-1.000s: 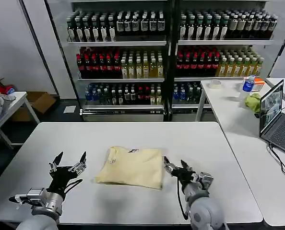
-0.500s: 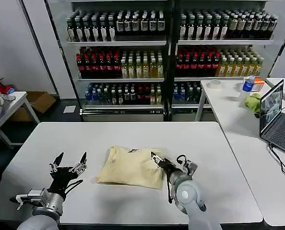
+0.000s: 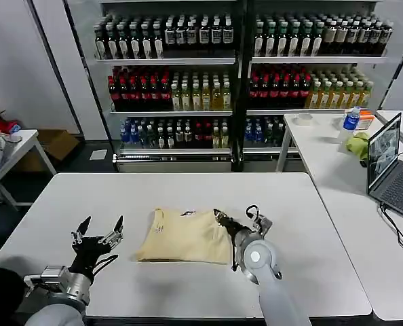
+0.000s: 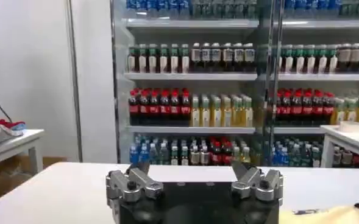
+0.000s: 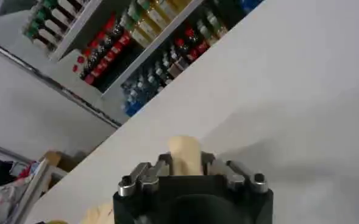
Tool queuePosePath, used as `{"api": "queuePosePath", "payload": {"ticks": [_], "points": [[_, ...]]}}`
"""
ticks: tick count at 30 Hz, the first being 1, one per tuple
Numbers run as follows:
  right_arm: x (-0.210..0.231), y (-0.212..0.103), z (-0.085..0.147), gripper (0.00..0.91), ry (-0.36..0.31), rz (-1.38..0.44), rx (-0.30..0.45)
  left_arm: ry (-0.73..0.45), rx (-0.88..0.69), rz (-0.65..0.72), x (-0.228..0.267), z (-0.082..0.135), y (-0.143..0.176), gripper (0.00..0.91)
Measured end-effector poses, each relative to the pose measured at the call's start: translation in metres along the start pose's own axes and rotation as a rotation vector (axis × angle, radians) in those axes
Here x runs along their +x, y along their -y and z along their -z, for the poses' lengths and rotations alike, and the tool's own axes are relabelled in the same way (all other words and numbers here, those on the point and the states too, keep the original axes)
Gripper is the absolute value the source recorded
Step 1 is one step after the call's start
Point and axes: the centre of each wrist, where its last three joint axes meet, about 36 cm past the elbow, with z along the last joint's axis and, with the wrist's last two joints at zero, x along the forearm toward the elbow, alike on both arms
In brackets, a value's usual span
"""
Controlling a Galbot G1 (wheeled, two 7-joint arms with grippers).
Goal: Fold and organize the clothes.
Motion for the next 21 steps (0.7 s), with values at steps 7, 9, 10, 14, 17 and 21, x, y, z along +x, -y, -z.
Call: {"api": "queuePosePath", "payload": {"ticks": [7, 9, 10, 14, 17, 21], "points": [[-0.018, -0.003, 0.008, 0.030, -0.012, -0.002, -0.004, -0.002, 0.001, -0.004, -0.001, -0.001, 0.001, 0.907], [-0.022, -0.003, 0.011, 0.907, -0.017, -0.003, 0.003, -0.003, 0.000, -0.005, -0.001, -0.001, 0.001, 0.907], [-0.023, -0.002, 0.011, 0.907, -0.020, -0.003, 0.008, -0.003, 0.000, -0.005, 0.000, 0.000, 0.001, 0.907], [-0.023, -0.001, 0.011, 0.907, -0.016, -0.006, 0.042, -0.003, 0.000, -0.006, 0.001, 0.001, 0.000, 0.907], [-0.019, -0.002, 0.011, 0.907, 0.021, -0.011, 0.100, -0.002, 0.001, -0.009, 0.001, 0.001, 0.001, 0.907], [-0.006, 0.002, 0.004, 0.907, 0.104, -0.035, 0.219, -0.002, 0.004, -0.011, 0.002, 0.001, 0.001, 0.907]]}}
